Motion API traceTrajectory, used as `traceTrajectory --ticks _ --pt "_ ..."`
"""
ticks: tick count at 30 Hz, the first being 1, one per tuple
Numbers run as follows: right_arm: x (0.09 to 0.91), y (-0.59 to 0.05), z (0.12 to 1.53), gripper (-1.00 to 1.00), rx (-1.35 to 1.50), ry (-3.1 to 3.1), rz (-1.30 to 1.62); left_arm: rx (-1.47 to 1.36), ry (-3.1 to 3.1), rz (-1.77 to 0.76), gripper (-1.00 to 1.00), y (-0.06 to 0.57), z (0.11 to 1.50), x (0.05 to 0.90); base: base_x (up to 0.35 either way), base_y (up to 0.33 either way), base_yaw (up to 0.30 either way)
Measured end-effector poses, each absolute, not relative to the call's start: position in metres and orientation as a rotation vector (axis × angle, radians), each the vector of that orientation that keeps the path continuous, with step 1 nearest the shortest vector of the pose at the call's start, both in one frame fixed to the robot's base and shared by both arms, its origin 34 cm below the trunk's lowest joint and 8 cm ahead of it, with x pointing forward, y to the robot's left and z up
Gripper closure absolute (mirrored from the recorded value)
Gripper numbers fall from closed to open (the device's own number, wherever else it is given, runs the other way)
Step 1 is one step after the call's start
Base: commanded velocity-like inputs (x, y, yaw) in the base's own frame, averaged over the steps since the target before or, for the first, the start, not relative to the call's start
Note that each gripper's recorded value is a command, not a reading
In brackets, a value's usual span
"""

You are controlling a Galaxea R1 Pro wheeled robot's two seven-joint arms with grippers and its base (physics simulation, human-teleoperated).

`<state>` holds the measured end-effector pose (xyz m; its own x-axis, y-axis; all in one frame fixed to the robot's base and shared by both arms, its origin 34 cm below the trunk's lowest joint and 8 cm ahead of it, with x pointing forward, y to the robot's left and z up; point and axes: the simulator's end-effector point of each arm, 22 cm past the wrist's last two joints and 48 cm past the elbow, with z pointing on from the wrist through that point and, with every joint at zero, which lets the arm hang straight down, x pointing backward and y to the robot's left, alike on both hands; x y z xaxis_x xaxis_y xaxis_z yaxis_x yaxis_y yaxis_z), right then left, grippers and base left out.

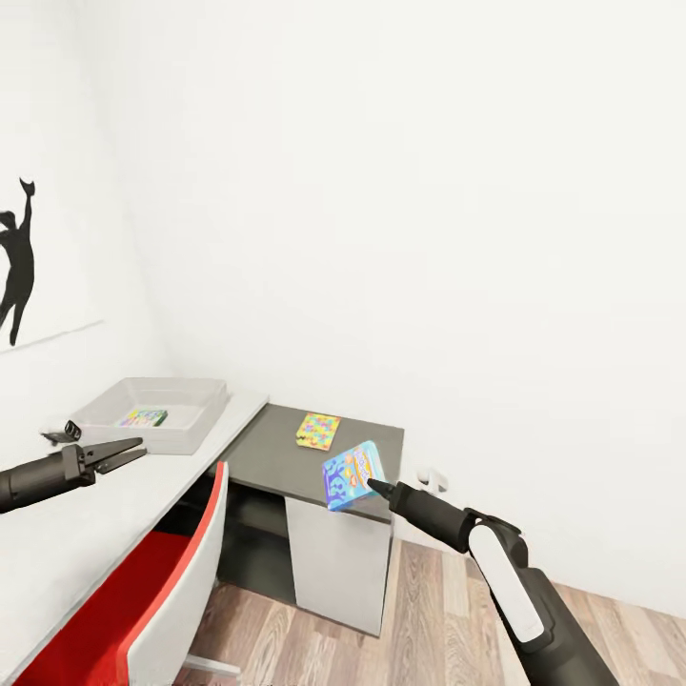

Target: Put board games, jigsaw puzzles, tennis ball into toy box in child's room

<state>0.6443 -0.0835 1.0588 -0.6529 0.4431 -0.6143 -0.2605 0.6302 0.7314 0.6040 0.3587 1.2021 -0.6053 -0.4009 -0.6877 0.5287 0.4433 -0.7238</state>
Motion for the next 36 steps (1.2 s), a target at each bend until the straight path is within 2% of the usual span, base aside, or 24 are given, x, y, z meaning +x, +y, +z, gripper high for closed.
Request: traceTrajectory --ticks 17,36 --pt "0.6442 -0.0833 1.0591 1.00 0.142 2.019 1.071 0.109 1.801 -1.305 -1.00 0.3583 1.2019 0.6039 0.017 0.000 0.290" --pt "0.6441 -0.0824 1.0600 1.00 0.142 2.017 1.074 0.112 1.800 -1.303 -1.00 0.3582 1.2019 0.6038 0.224 0.000 0.290"
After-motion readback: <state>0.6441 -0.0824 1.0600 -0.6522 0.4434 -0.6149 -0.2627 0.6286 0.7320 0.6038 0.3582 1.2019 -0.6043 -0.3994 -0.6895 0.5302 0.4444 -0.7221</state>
